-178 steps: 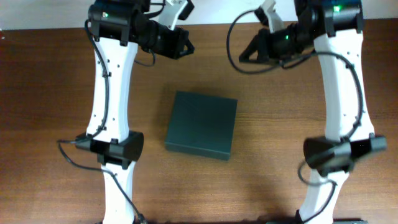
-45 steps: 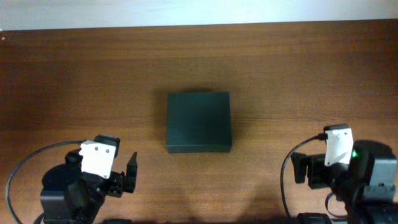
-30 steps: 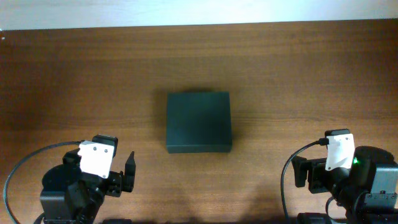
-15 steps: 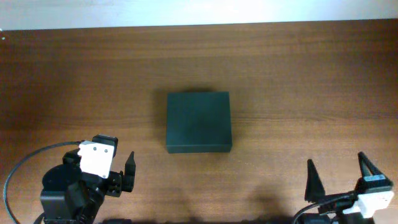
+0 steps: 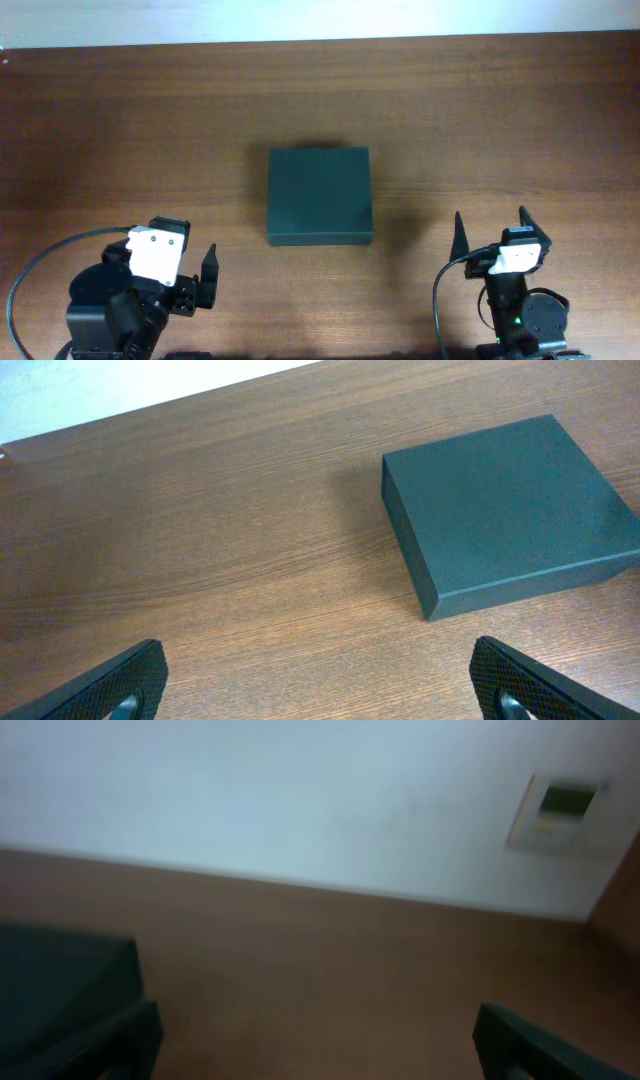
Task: Pack container
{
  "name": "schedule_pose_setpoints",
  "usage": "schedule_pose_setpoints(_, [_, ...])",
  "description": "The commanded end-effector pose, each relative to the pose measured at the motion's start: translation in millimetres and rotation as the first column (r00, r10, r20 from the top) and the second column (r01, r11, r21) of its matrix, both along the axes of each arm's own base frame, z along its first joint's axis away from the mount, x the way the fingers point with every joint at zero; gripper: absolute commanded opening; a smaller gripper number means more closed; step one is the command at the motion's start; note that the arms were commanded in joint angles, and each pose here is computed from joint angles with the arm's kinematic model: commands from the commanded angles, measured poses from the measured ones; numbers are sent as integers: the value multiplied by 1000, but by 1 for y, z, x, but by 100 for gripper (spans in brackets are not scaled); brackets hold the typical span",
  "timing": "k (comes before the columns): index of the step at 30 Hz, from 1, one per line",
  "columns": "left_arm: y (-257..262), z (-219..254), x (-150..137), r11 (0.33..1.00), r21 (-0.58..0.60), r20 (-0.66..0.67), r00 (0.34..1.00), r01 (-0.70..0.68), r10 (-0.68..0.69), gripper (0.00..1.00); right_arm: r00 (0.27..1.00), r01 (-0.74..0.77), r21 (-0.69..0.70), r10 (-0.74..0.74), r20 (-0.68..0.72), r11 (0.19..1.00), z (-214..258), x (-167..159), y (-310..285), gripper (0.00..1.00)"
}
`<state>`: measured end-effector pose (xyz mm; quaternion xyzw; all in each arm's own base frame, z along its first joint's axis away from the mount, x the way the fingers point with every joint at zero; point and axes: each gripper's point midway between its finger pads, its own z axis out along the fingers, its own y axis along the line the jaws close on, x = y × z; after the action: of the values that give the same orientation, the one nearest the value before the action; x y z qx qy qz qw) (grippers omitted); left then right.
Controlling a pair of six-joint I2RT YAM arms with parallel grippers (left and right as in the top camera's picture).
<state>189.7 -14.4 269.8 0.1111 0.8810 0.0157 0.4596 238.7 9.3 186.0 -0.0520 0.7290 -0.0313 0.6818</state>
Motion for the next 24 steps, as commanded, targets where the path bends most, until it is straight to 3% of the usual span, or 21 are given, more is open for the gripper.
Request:
schedule_pose_setpoints(1, [1, 0, 0, 1000, 6, 4, 1000, -1, 1, 99, 995, 4, -15, -5, -98, 1000, -28, -3, 0, 99])
schedule_pose_setpoints(3, [1, 0, 0, 1000, 6, 4, 1000, -1, 1, 99, 983, -39, -12, 36, -183, 999, -49, -7, 7, 99])
schedule_pose_setpoints(9, [1, 0, 0, 1000, 6, 4, 1000, -1, 1, 99, 975, -123, 22, 125, -182, 992, -48, -9, 22, 99])
schedule_pose_setpoints(24, [1, 0, 0, 1000, 6, 4, 1000, -1, 1, 99, 976, -122, 22, 123, -181, 992, -48, -9, 22, 99])
